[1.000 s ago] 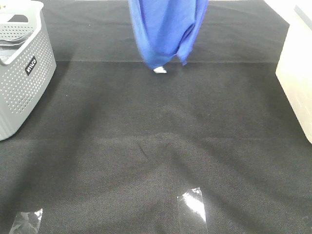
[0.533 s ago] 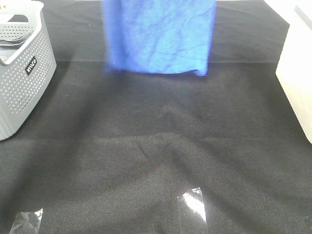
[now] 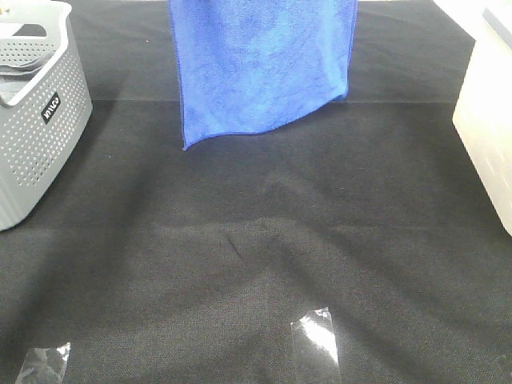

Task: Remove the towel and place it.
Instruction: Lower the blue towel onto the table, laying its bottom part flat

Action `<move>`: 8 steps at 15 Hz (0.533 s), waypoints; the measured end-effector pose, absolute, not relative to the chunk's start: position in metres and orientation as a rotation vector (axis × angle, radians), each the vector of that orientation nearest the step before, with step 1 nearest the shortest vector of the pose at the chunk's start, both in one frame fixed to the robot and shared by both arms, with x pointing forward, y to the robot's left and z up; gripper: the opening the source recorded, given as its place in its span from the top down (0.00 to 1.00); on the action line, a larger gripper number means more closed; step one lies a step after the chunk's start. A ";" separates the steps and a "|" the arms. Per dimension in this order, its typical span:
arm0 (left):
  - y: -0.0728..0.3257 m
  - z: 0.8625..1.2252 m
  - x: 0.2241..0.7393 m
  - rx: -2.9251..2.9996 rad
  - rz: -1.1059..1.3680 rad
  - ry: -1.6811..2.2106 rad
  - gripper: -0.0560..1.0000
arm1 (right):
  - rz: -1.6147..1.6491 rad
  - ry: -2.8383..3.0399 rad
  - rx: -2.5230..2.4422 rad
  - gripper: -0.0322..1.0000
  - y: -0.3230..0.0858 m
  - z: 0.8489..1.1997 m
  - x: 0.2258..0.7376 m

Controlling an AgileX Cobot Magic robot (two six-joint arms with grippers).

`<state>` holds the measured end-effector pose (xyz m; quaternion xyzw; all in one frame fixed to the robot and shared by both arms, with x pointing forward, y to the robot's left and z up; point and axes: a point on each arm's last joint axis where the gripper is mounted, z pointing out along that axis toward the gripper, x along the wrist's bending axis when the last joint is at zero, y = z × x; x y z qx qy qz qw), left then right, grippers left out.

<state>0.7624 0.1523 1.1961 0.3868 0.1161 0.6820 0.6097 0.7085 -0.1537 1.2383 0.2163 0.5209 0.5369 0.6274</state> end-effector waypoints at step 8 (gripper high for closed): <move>0.162 1.184 0.771 1.032 1.728 0.112 0.95 | 1.216 1.209 0.508 0.97 -0.156 1.224 0.720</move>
